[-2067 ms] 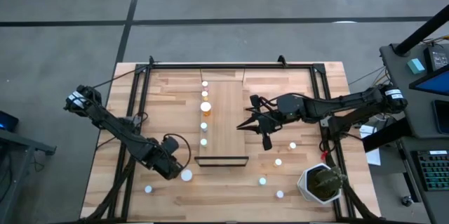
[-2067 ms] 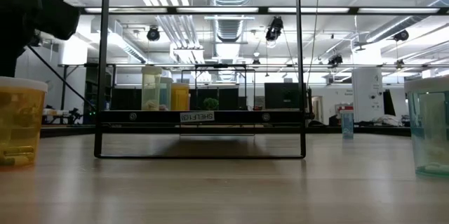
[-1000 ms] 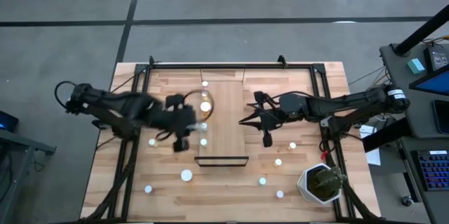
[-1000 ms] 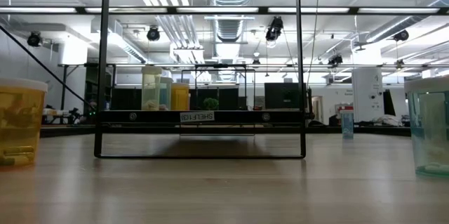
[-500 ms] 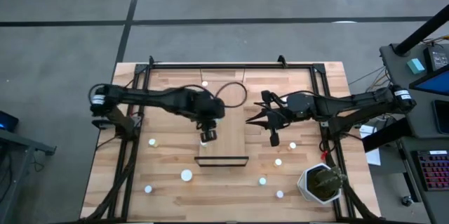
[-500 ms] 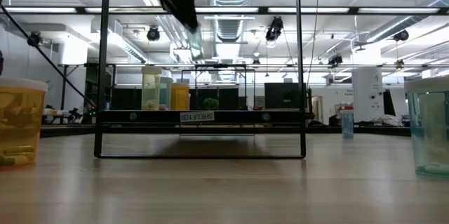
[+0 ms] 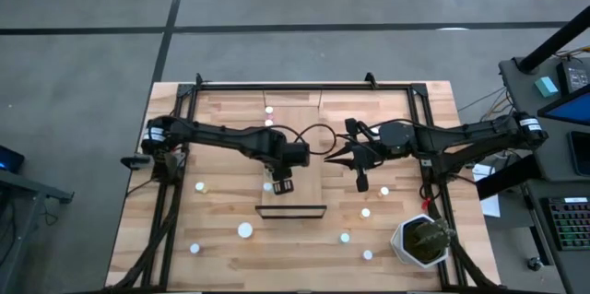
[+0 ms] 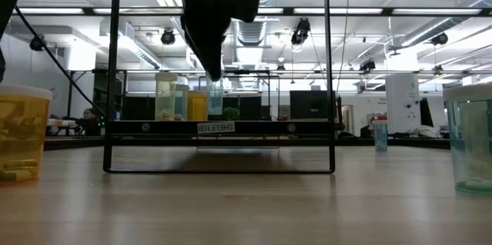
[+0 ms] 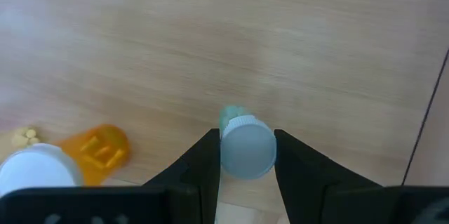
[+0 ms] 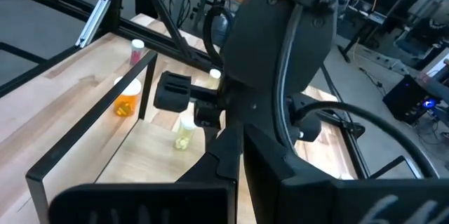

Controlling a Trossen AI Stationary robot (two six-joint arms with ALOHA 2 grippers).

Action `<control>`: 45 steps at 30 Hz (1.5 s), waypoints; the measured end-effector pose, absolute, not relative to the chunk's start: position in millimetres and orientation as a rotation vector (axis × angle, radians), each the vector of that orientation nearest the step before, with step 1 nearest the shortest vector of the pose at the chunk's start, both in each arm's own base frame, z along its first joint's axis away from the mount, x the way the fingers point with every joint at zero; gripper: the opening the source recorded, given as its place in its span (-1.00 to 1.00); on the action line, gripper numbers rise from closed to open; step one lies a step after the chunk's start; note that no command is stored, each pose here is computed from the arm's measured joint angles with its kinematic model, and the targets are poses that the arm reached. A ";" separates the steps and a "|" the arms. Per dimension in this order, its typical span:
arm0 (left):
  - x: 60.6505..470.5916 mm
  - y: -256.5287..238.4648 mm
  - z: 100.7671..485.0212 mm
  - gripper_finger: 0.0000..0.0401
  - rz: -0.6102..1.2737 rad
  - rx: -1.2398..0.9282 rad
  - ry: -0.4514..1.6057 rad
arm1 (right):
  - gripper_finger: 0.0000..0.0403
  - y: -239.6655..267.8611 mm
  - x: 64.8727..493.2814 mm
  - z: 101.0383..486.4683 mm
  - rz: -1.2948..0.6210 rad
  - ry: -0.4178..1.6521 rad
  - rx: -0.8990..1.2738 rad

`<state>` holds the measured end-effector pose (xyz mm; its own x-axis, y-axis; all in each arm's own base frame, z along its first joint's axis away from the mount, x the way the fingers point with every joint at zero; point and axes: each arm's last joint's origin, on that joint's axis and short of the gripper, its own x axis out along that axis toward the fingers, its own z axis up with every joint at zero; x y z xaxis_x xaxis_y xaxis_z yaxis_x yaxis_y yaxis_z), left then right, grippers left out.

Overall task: Pick and place medicine bottles onto shelf by color
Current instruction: Put the green pill bottle on the shelf aligned with other green pill bottle

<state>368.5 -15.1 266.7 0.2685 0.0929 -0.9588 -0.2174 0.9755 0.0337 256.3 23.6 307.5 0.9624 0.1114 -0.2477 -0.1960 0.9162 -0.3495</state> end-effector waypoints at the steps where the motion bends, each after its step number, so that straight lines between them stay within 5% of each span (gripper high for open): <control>1: 368.8 -14.2 266.4 -0.51 0.213 -0.115 1.282 | -0.96 23.6 256.3 307.6 0.160 0.226 -0.382; 45: 365.9 0.0 250.1 -0.51 0.277 -0.194 1.284 | -0.96 23.7 256.4 307.0 0.160 0.229 -0.381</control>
